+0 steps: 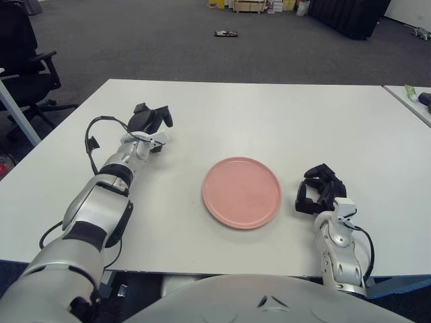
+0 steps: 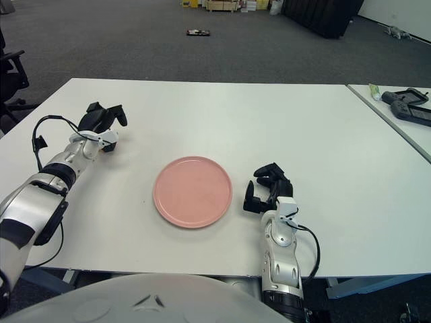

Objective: Put the apple into the plate.

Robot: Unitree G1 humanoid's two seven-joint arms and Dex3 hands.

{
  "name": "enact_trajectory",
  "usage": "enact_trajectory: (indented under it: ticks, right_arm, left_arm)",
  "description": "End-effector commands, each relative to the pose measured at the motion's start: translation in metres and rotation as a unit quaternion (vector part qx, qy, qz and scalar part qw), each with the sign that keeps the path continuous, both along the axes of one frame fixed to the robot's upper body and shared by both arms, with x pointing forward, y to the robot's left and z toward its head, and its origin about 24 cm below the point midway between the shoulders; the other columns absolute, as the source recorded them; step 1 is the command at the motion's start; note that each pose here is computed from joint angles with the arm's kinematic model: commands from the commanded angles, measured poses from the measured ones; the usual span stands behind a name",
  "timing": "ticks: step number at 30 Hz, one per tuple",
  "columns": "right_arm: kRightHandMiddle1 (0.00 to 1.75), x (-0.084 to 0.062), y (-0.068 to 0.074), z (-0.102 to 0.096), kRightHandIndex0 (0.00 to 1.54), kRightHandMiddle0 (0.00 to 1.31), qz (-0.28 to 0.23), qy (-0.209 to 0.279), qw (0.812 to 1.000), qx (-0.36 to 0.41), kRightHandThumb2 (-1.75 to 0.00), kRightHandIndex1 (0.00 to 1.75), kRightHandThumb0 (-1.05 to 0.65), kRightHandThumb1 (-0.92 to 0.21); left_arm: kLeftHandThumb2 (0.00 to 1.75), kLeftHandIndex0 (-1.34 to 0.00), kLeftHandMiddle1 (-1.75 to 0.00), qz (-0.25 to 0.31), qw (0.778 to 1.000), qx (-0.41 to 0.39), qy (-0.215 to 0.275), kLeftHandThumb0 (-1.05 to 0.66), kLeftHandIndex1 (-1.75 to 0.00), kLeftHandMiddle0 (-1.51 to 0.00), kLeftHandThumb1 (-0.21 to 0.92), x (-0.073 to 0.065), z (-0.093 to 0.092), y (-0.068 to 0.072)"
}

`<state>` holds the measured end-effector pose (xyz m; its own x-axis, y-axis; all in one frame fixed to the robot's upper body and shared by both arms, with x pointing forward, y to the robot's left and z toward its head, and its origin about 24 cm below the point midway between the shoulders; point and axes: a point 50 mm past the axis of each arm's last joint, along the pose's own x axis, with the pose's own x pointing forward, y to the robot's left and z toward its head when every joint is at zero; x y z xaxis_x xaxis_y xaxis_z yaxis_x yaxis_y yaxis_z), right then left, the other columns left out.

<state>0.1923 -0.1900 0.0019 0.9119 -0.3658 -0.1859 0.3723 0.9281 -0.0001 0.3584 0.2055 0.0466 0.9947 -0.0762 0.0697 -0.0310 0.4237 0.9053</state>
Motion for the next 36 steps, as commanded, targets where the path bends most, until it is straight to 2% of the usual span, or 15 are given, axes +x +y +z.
enact_trajectory:
  ticks: [1, 6, 12, 16, 24, 29, 36]
  right_arm:
    - [1.61, -0.003, -0.002, -0.009, 0.94, 0.74, -0.002, 0.026, 1.000, 0.008, -1.75, 1.75, -0.01, 0.09]
    - [1.61, -0.003, -0.002, -0.010, 0.94, 0.74, -0.001, 0.028, 1.000, 0.008, -1.75, 1.75, -0.01, 0.09]
    - [1.61, -0.003, -0.001, -0.010, 0.94, 0.74, 0.001, 0.024, 1.000, 0.012, -1.75, 1.75, -0.01, 0.09]
    - [1.61, -0.003, -0.001, -0.011, 0.94, 0.74, 0.002, 0.023, 1.000, 0.013, -1.75, 1.75, -0.01, 0.09]
    - [1.61, -0.004, -0.001, -0.011, 0.94, 0.74, 0.001, 0.023, 1.000, 0.011, -1.75, 1.75, -0.01, 0.09]
    - [1.62, -0.004, 0.000, -0.011, 0.94, 0.73, -0.002, 0.028, 1.000, 0.011, -1.75, 1.75, -0.01, 0.09]
    - [1.62, -0.004, 0.000, -0.011, 0.94, 0.73, -0.006, 0.030, 0.999, 0.014, -1.75, 1.75, -0.01, 0.09]
  left_arm:
    - [1.72, -0.69, -1.64, -0.010, 0.999, 0.000, -0.040, 0.00, -1.75, -0.91, -0.07, 0.005, 0.015, 0.000]
    - [1.70, -0.68, -1.62, -0.031, 0.998, -0.007, -0.063, 0.00, -1.75, -0.92, -0.06, 0.006, 0.023, -0.007]
    - [1.57, -0.57, -1.69, -0.053, 0.995, -0.006, -0.089, 0.00, -1.75, -0.79, 0.08, 0.005, 0.031, -0.014]
    - [1.53, -0.53, -1.73, -0.069, 0.992, -0.007, -0.108, 0.00, -1.75, -0.74, 0.13, 0.003, 0.036, -0.017]
    - [1.54, -0.53, -1.75, -0.096, 0.985, -0.022, -0.142, 0.00, -1.75, -0.73, 0.13, -0.003, 0.046, -0.021]
    - [1.52, -0.52, -1.70, -0.104, 0.984, -0.066, -0.126, 0.00, -1.75, -0.76, 0.13, -0.006, 0.048, -0.021]
    - [1.58, -0.58, -1.61, -0.117, 0.980, -0.097, -0.128, 0.00, -1.75, -0.87, 0.05, -0.012, 0.053, -0.022]
